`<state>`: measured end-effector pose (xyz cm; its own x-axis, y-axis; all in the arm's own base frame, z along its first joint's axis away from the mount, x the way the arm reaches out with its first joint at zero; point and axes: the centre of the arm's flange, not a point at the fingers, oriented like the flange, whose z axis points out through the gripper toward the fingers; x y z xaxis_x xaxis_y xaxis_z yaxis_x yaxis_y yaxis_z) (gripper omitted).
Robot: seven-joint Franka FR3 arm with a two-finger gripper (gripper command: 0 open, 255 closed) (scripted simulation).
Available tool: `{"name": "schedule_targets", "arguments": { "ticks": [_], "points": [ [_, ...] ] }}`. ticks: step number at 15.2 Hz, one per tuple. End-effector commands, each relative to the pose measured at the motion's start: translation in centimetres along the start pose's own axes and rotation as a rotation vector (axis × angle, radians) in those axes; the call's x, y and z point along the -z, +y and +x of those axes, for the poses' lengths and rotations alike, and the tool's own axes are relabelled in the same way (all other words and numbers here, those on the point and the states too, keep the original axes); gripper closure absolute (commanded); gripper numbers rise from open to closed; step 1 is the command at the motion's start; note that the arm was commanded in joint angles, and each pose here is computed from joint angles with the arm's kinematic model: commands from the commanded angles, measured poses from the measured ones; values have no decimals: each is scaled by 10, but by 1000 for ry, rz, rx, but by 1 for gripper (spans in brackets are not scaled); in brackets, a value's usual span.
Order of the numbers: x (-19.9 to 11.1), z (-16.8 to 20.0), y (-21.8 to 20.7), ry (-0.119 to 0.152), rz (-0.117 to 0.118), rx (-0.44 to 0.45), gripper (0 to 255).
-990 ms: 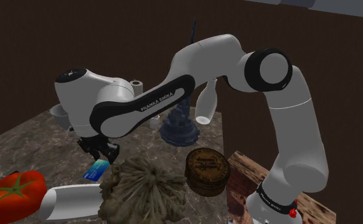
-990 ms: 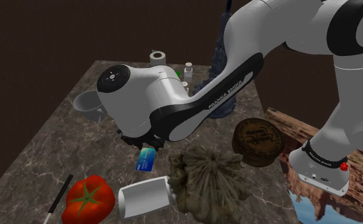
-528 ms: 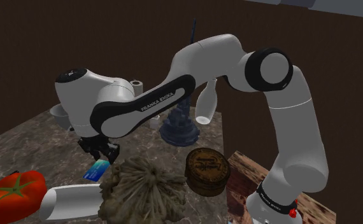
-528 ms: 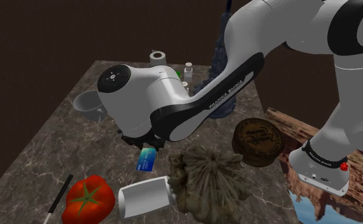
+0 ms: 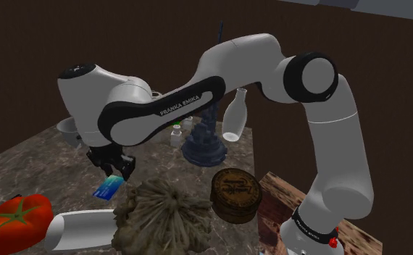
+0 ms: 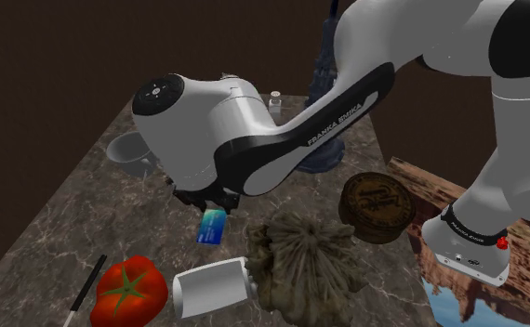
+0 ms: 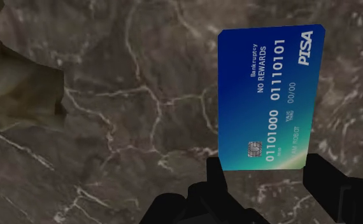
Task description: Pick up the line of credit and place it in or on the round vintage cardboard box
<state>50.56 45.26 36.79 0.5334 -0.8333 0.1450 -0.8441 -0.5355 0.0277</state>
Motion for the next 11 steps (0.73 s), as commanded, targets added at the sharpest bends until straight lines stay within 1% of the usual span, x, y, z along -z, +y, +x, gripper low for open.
{"name": "schedule_targets", "arguments": {
  "ticks": [1,11],
  "points": [
    [10,2,0,0,0,0,255],
    [62,9,2,0,0,0,255]
  ]
}}
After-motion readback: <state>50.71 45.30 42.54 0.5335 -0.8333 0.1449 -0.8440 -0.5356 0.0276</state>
